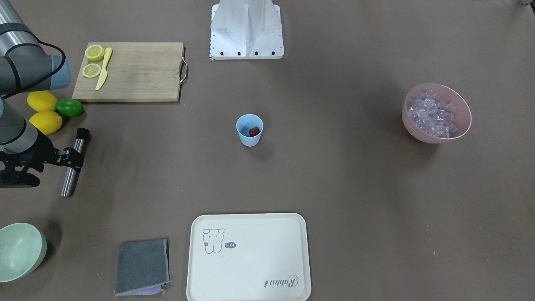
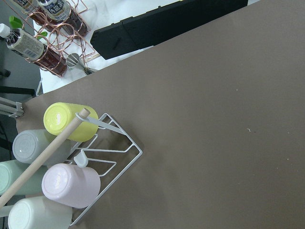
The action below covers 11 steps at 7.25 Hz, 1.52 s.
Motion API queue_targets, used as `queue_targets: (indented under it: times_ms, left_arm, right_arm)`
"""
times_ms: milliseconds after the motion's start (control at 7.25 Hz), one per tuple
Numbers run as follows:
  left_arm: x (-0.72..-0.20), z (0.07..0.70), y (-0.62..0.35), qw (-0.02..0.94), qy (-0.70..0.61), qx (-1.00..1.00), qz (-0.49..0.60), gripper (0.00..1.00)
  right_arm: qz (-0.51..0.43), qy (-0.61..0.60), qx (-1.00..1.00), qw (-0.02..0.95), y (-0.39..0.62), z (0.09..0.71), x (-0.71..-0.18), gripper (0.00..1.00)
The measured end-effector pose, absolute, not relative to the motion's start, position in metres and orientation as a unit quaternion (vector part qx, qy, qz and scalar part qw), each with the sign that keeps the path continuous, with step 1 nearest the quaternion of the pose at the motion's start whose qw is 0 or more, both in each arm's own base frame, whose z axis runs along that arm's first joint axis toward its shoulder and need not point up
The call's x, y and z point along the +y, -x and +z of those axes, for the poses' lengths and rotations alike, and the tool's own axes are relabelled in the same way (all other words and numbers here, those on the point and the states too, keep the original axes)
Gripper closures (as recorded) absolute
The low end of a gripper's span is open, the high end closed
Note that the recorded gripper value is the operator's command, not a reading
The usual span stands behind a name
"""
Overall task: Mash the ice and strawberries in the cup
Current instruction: 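Close the right gripper on the top of the steel rod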
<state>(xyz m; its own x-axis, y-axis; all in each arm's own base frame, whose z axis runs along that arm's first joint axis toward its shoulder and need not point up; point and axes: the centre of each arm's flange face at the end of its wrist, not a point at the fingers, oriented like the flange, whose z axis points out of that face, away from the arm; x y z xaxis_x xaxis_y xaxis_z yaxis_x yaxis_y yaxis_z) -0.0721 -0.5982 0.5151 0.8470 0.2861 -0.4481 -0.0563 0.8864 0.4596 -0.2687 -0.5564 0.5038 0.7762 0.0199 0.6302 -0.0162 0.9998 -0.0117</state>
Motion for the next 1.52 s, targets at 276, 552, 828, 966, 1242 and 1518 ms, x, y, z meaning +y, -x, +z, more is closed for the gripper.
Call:
queue_targets:
  times_ms: [276,552,828,966,1242,1518]
  left_arm:
    - [-0.599,0.511,0.072,0.934,-0.226,0.26,0.093,0.03]
    - [-0.602,0.505,0.072,0.933,-0.235,0.257,0.095,0.03]
    - [-0.604,0.5,0.073,0.932,-0.241,0.252,0.096,0.03]
    - [-0.605,0.498,0.073,0.932,-0.243,0.252,0.096,0.03]
    - [-0.606,0.496,0.073,0.932,-0.245,0.251,0.096,0.03]
    - [-0.607,0.495,0.073,0.931,-0.248,0.251,0.097,0.03]
  right_arm:
    - [0.014,0.019,-0.326,0.945,0.272,0.522,-0.559,0.01]
    - [0.014,0.032,-0.327,0.944,0.277,0.53,-0.558,0.02]
    - [0.009,0.04,-0.325,0.945,0.285,0.537,-0.555,0.13]
    - [0.006,0.043,-0.324,0.945,0.288,0.541,-0.555,0.19]
    - [-0.001,0.045,-0.323,0.945,0.296,0.542,-0.554,0.24]
    - [-0.006,0.045,-0.324,0.945,0.304,0.539,-0.554,0.34]
